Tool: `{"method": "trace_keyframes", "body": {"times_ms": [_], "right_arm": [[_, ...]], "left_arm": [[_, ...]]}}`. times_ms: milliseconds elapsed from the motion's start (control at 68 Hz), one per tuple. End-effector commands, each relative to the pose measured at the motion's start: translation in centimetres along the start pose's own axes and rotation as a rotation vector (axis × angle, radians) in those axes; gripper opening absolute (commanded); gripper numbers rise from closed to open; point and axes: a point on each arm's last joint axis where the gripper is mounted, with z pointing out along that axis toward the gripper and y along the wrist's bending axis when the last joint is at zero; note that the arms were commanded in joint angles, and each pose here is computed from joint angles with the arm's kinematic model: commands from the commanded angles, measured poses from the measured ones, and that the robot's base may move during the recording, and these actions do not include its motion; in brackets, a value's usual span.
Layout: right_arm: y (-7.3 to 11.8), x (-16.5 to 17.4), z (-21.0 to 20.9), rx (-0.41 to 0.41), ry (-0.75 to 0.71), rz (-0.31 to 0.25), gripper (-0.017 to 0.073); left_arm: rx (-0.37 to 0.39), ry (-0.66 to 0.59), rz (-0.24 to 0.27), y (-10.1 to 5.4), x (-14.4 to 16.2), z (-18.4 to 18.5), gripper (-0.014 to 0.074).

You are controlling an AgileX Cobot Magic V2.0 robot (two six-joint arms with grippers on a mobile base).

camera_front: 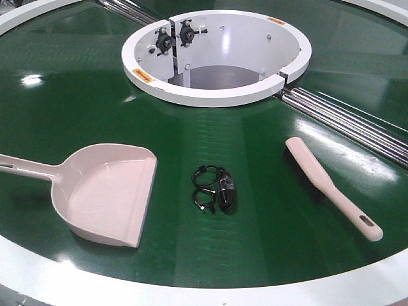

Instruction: Clean and inspect green conveyor with broom and dustpan

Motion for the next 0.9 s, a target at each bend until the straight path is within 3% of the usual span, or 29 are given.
{"method": "trace_keyframes", "body": {"times_ms": [0, 882], "right_arm": [[-0.01, -0.55, -0.08, 0.002, -0.073, 0.0, -0.0008], [-0.01, -0.55, -0.08, 0.002, -0.073, 0.0, -0.0008]], "left_arm": [[-0.001, -0.077, -0.009, 0.0, -0.43, -0.09, -0.0006], [-0.001, -0.077, -0.008, 0.0, -0.43, -0.09, -0.0006]]}}
